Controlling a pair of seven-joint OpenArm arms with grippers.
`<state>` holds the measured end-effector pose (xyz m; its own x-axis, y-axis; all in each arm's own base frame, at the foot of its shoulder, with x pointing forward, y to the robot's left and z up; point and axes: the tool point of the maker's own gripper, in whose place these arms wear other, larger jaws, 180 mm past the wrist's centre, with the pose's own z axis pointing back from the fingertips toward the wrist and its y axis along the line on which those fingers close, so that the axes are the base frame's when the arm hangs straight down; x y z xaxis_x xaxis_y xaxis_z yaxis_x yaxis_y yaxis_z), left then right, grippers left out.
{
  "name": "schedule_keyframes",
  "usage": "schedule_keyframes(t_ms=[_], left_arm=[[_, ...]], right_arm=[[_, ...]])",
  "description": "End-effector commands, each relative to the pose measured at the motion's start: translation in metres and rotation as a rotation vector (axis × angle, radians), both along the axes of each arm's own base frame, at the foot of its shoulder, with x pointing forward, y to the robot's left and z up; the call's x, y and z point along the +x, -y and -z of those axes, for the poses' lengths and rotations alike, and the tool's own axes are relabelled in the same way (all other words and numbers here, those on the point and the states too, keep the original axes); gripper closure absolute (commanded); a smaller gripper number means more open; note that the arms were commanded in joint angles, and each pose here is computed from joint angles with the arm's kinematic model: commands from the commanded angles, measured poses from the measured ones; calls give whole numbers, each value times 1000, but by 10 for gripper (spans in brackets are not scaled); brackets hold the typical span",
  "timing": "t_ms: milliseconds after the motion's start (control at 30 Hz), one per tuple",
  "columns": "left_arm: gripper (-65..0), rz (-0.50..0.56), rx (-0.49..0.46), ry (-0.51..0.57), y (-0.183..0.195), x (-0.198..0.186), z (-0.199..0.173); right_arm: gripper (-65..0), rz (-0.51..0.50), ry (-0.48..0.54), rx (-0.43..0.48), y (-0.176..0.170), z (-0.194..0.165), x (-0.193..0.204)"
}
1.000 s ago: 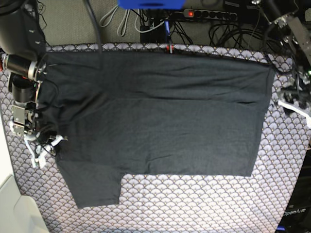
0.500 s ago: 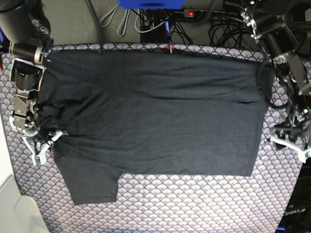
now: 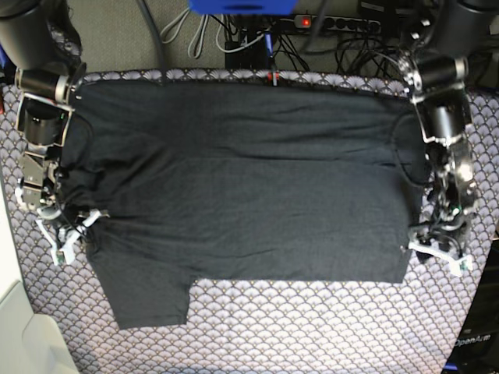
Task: Fold the T-shirt properly
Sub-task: 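Move the left gripper to the opposite side edge near the hem and grasp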
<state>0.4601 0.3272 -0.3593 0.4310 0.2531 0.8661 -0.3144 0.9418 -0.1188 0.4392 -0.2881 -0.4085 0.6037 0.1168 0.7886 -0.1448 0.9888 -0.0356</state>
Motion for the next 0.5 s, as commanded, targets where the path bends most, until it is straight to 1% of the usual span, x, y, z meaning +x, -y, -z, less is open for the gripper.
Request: schedule_keyframes(t_ms=[0, 67, 167, 367, 467], left_arm=[[-325, -12, 16, 81, -8, 19, -25], [-325, -29, 0, 88, -9, 25, -17], [-325, -48, -12, 132, -10, 36, -18], [-325, -59, -54, 100, -7, 42, -8], [-325, -33, -38, 87, -1, 43, -6]], right_arm=[[0, 10, 78, -2, 9, -27, 17], [0, 10, 77, -3, 9, -27, 17], [0, 11, 73, -2, 9, -25, 15], [0, 9, 52, -6, 10, -15, 6], [0, 8, 51, -7, 10, -15, 6]])
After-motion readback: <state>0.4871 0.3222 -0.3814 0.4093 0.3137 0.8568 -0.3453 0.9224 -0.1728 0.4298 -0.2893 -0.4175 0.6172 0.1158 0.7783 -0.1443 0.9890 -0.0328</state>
